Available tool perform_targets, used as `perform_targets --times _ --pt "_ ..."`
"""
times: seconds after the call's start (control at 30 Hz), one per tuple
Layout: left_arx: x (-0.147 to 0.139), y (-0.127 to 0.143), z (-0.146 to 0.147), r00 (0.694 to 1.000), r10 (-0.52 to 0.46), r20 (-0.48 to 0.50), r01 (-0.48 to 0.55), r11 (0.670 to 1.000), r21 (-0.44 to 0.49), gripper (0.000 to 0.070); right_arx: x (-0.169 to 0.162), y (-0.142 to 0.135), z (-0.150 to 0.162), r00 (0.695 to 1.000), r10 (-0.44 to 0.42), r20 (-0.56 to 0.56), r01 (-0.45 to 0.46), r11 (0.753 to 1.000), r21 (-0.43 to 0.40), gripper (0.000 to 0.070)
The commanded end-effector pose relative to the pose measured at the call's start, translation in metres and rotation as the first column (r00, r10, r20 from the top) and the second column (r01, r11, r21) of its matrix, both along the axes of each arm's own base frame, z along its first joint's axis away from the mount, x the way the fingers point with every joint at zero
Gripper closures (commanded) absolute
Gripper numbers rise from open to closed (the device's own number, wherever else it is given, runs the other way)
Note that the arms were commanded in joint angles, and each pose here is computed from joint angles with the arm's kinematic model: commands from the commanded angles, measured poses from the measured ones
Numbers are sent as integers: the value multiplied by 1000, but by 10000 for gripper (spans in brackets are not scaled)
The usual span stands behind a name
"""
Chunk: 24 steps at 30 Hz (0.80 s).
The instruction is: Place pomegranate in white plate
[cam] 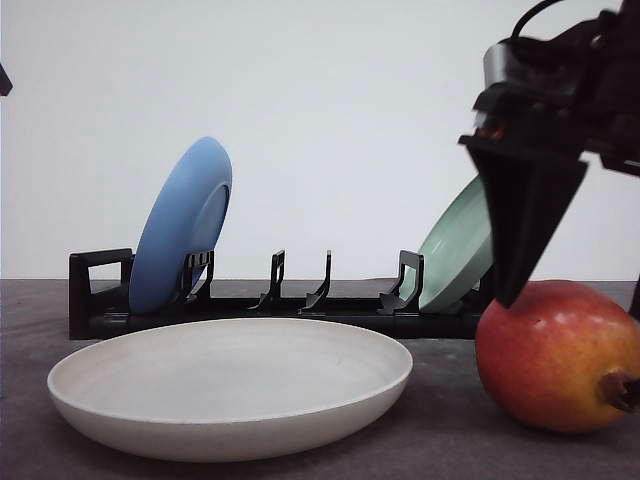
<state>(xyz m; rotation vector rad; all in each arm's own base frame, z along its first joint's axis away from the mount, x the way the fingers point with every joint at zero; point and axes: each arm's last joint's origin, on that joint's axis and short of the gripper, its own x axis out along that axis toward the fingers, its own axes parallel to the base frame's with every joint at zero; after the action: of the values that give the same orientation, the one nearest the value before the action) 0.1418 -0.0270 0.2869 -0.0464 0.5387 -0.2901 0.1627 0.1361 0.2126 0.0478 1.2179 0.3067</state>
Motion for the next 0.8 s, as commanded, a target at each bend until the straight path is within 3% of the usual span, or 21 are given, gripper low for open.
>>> perform_targets --times 0.0,0.33,0.53,0.77 --pt "1 0 3 1000 7 11 -6 1000 -7 307 4 6 1 1000 1 7 -1 1000 12 73" --pt "1 0 3 1000 7 12 -7 1000 -7 308 13 14 -19 999 1 -52 -3 999 -38 76" --pt "1 0 3 1000 7 15 -7 1000 -8 308 14 14 -21 998 10 -63 -13 999 -45 214" --pt "1 0 4 1000 7 15 -7 1000 -8 308 17 16 -1 993 97 -70 -101 993 -62 221"
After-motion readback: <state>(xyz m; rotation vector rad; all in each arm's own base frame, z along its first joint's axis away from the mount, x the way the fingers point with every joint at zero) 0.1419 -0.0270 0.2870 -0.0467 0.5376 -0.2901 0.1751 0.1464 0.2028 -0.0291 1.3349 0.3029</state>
